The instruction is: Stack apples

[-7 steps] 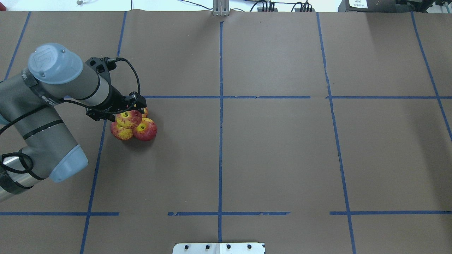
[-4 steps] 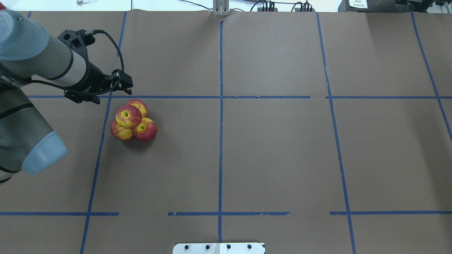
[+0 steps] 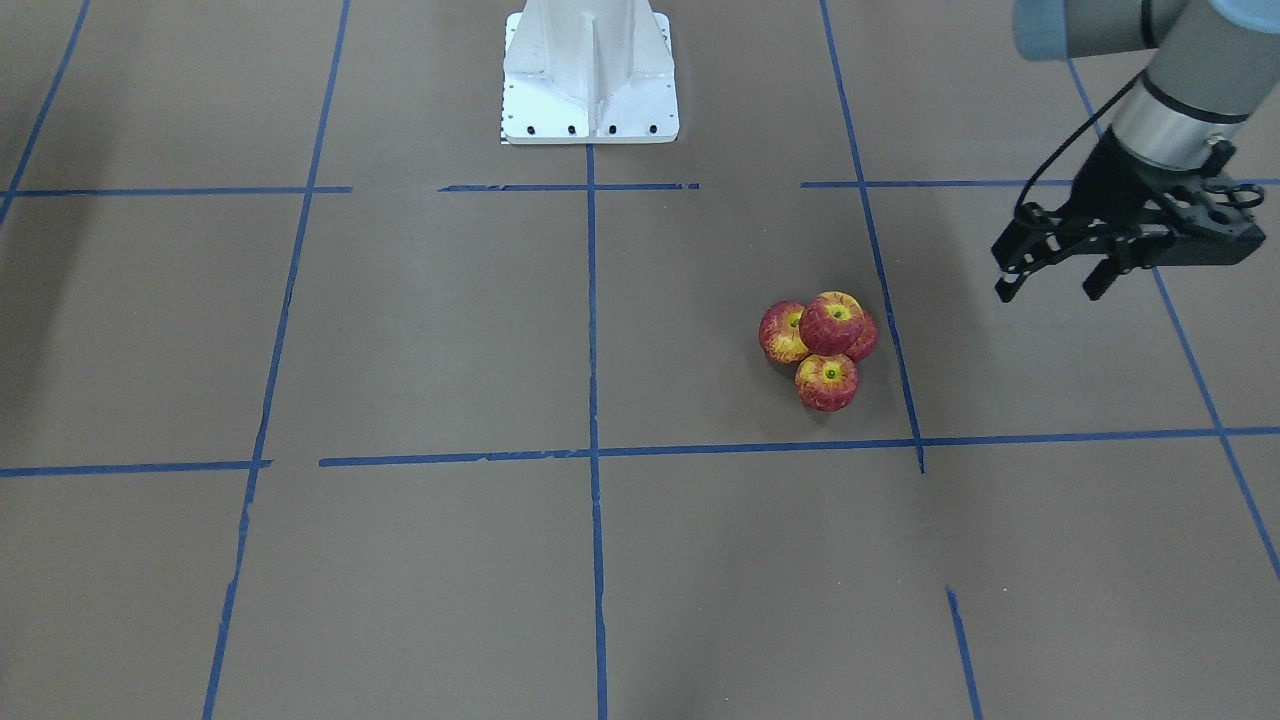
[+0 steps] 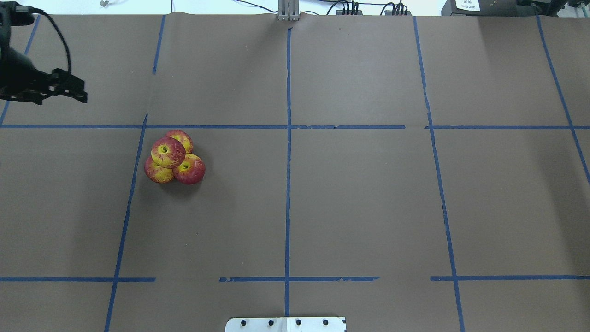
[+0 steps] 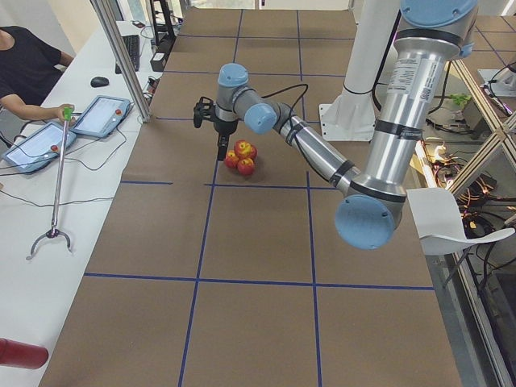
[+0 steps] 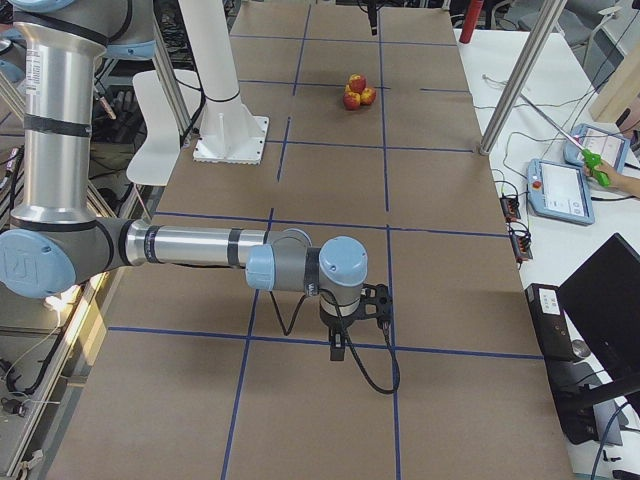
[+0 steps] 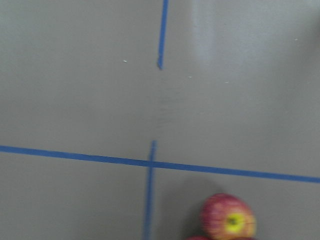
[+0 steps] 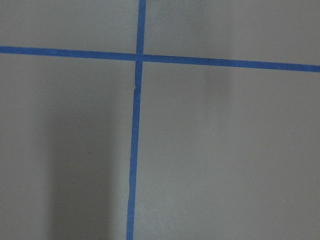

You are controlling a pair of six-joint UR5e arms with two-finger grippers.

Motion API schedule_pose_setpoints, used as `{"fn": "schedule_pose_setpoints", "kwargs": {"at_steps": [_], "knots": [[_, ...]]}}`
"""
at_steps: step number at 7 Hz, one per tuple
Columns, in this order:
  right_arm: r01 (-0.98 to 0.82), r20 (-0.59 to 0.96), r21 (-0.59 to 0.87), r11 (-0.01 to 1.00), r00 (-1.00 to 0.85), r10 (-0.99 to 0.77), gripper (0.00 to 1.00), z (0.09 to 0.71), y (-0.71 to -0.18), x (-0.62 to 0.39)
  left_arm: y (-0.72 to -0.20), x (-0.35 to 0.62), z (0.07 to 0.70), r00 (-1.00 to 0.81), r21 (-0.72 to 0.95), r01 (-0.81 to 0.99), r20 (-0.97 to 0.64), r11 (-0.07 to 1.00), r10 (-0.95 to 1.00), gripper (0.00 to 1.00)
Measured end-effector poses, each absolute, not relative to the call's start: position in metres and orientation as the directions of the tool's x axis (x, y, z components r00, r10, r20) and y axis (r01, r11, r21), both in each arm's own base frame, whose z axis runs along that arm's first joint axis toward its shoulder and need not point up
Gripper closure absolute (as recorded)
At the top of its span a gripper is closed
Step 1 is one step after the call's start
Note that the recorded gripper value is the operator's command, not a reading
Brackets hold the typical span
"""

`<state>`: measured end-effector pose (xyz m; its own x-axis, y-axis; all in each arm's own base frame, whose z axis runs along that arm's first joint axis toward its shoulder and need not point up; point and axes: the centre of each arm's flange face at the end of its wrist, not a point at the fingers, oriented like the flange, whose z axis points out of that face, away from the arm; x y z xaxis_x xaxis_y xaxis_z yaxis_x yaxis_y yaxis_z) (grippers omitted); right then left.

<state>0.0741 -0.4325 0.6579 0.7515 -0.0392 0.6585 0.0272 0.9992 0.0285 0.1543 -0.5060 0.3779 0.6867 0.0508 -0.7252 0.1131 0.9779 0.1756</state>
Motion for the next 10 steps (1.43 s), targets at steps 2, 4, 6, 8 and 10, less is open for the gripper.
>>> {"fn": "schedule_pose_setpoints", "kwargs": {"at_steps": [2, 4, 6, 8, 10], "knots": [[0.027, 0.659, 0.028, 0.999, 0.751, -0.039, 0.0, 0.658, -0.432, 0.074, -0.502, 0.048, 0.485, 0.715, 0.22, -0.018, -0.679, 0.975, 0.166, 0.0], [0.027, 0.658, 0.027, 0.999, 0.752, -0.039, 0.0, 0.658, -0.432, 0.074, -0.489, -0.048, 0.584, 0.74, 0.205, -0.056, -0.649, 0.977, 0.179, 0.0], [0.027, 0.658, 0.029, 0.999, 0.752, -0.039, 0.0, 0.658, -0.432, 0.074, -0.478, -0.095, 0.639, 0.744, 0.16, -0.067, -0.65, 0.985, 0.156, 0.0], [0.027, 0.659, 0.03, 0.999, 0.751, -0.04, 0.0, 0.657, -0.433, 0.074, -0.474, -0.102, 0.648, 0.74, 0.111, -0.057, -0.662, 0.992, 0.116, 0.0], [0.027, 0.659, 0.028, 0.999, 0.751, -0.039, 0.0, 0.658, -0.432, 0.074, -0.471, -0.099, 0.646, 0.709, 0.059, -0.011, -0.703, 0.998, 0.049, 0.0]]}}
